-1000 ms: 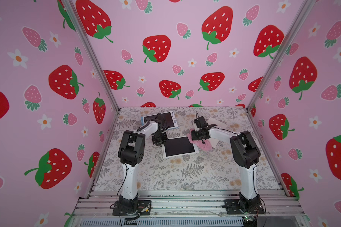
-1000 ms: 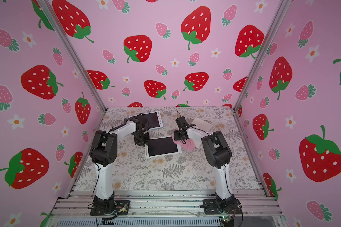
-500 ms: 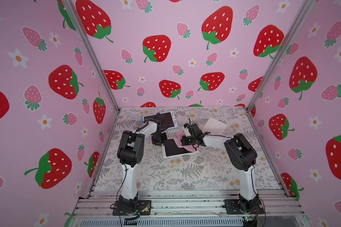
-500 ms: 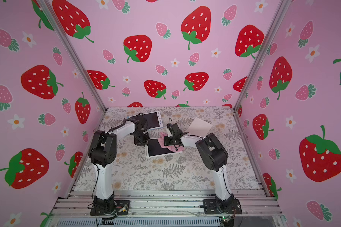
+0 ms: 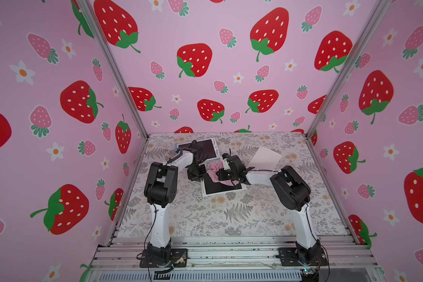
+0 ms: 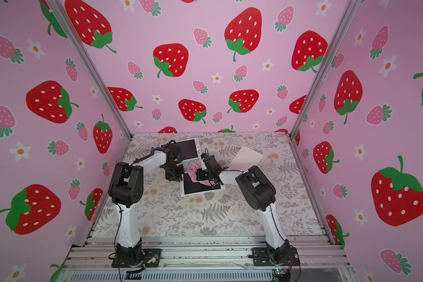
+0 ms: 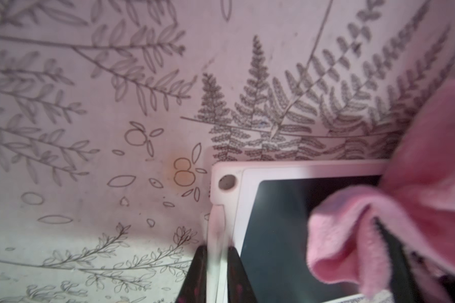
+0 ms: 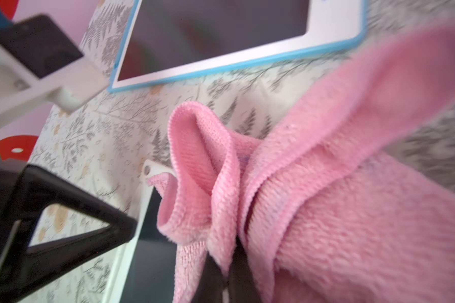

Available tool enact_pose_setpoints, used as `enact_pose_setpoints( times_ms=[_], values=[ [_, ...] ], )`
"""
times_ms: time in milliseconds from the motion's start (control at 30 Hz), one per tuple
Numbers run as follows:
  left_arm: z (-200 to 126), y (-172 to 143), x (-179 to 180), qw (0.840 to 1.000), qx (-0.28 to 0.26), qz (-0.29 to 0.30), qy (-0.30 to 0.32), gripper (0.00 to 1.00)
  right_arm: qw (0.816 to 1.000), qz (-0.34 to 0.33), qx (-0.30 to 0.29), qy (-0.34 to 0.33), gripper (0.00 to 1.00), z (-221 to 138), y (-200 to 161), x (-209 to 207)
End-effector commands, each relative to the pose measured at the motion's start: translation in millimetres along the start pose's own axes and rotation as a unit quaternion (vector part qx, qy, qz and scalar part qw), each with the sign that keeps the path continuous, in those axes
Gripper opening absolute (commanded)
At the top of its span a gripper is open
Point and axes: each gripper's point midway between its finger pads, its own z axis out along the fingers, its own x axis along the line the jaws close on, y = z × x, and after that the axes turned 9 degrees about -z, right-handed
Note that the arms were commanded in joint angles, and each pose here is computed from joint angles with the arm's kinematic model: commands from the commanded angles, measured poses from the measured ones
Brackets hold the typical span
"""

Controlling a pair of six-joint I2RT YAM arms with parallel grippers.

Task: Wipe the drawing tablet
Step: Wipe the dirt from the drawing tablet.

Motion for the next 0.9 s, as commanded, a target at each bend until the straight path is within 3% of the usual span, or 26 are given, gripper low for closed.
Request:
enact_pose_setpoints(
  times_ms=[0, 100, 200, 333, 400, 533, 600, 667, 767, 867],
  values=[
    [54.0, -30.0, 71.7, 0.988, 0.071, -0.025, 0.135, 0.13, 0.995, -0.056, 0.059, 0.052, 0.0, 22.4, -34.8, 63.0],
    [55.3, -31.1, 72.9, 0.987, 0.074, -0.025, 0.137, 0.13, 0.996, -0.054, 0.068, 0.027, 0.0, 29.6, -34.9, 61.8],
    [55.7, -31.6, 73.4, 0.987, 0.075, -0.028, 0.138, 0.13, 0.995, -0.015, 0.089, -0.051, 0.0, 17.4, -47.1, -4.7],
    [56.7, -32.7, 73.7, 0.987, 0.076, -0.032, 0.138, 0.13, 0.988, -0.028, 0.086, -0.123, 0.0, -24.0, -65.7, -63.1],
    [57.0, -32.9, 72.5, 0.987, 0.076, -0.034, 0.134, 0.13, 0.991, -0.036, 0.086, -0.097, 0.0, -29.2, -74.0, -48.6],
    [58.4, -34.1, 70.7, 0.988, 0.08, -0.037, 0.128, 0.13, 0.991, -0.098, 0.085, 0.031, 0.0, -14.8, -85.2, 66.8],
    [59.1, -34.8, 70.0, 0.988, 0.082, -0.035, 0.128, 0.13, 0.988, -0.121, 0.086, 0.04, 0.0, -9.1, -88.5, 97.2],
    [59.2, -34.8, 69.6, 0.988, 0.084, -0.034, 0.128, 0.14, 0.993, -0.082, 0.085, 0.015, 0.0, -6.5, -85.8, 79.6],
    [59.0, -35.5, 70.4, 0.987, 0.087, -0.031, 0.132, 0.15, 0.995, -0.016, 0.085, -0.055, 0.0, -17.0, -86.5, 9.0],
    [57.8, -35.5, 72.7, 0.986, 0.088, -0.027, 0.143, 0.15, 0.992, -0.015, 0.08, -0.095, 0.0, -38.2, -89.7, -27.6]
  ],
)
